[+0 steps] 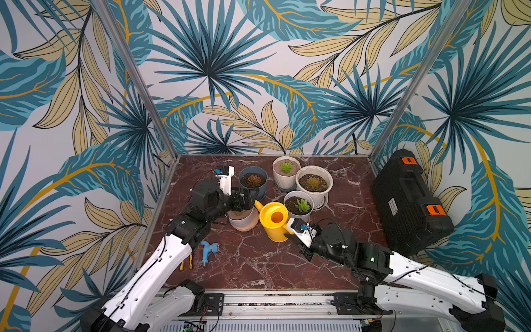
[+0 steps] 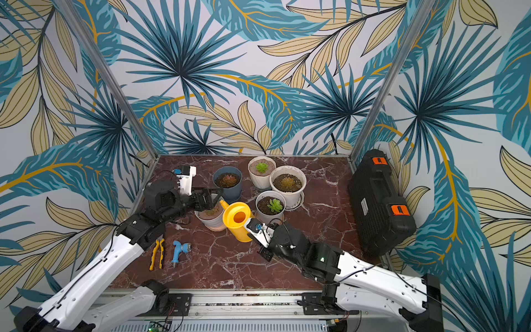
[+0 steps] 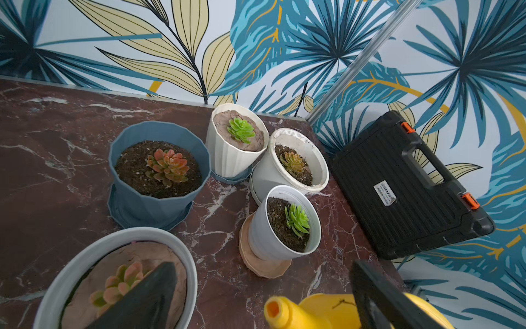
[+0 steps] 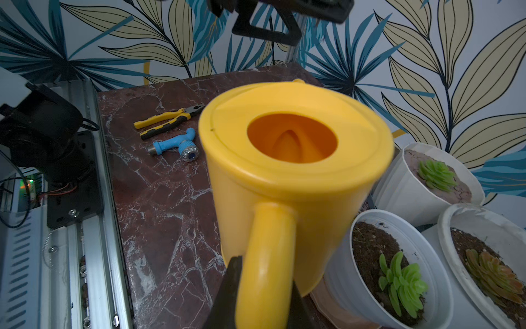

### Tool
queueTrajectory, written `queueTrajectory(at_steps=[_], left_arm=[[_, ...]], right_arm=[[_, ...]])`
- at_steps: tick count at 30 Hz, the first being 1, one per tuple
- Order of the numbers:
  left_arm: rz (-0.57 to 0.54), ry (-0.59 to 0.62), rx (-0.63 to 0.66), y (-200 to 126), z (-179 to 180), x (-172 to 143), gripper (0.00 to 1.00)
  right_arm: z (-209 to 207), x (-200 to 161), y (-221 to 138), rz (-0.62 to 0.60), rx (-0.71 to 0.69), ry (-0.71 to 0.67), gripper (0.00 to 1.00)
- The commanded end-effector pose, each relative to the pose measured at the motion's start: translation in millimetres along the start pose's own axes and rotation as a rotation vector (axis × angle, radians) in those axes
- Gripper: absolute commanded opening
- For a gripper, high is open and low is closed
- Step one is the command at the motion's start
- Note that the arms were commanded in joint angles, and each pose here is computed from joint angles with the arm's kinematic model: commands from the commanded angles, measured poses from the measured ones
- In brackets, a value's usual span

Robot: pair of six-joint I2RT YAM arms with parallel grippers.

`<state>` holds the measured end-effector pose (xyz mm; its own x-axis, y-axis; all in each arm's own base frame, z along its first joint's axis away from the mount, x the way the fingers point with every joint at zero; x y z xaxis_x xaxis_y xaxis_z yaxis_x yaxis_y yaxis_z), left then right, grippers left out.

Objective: Water the succulent around the soil edge
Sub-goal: Pick up the watering can from the center of the board.

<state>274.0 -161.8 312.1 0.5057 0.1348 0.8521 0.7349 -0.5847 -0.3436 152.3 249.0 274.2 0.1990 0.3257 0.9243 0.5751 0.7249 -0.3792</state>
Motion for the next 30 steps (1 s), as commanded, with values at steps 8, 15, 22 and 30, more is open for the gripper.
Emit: queueTrajectory(at_steps=[8,15,22,30], left_arm=[[0.067,0.105,0.063,20.1,-9.3,-10.6,1.0],[0.103,0.105,0.066,27.2,-7.6,-27.1,1.0],[0.103,0.086,0.043,29.8,-8.9,-32.1,1.0],[0.109,0.08,0.025,30.6,-12.1,-33.2,1.0]], right_arm=[[1.7,46.7,-19.7,-0.212,0.036,0.02,0.0],[-17.6,68.0,-44.3,-0.343,-0.079,0.053,0.0],[-26.8,73.1,-56.8,-0.387,-0.132,0.062,0.0],[-37.2,75.8,-58.5,-0.4,-0.209,0.1,0.0]])
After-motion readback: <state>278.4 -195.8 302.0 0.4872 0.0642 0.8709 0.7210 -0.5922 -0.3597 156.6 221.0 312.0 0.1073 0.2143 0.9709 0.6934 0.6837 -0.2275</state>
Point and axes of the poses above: each gripper's point midway between its finger pads, its own y axis out along the fingers, its own z axis along the line the jaws close on, x = y × z, the point moved 4 cm from there along -y, back along the fingers, and after that the axes turned 8 degrees about y, right-handed, at the moved point
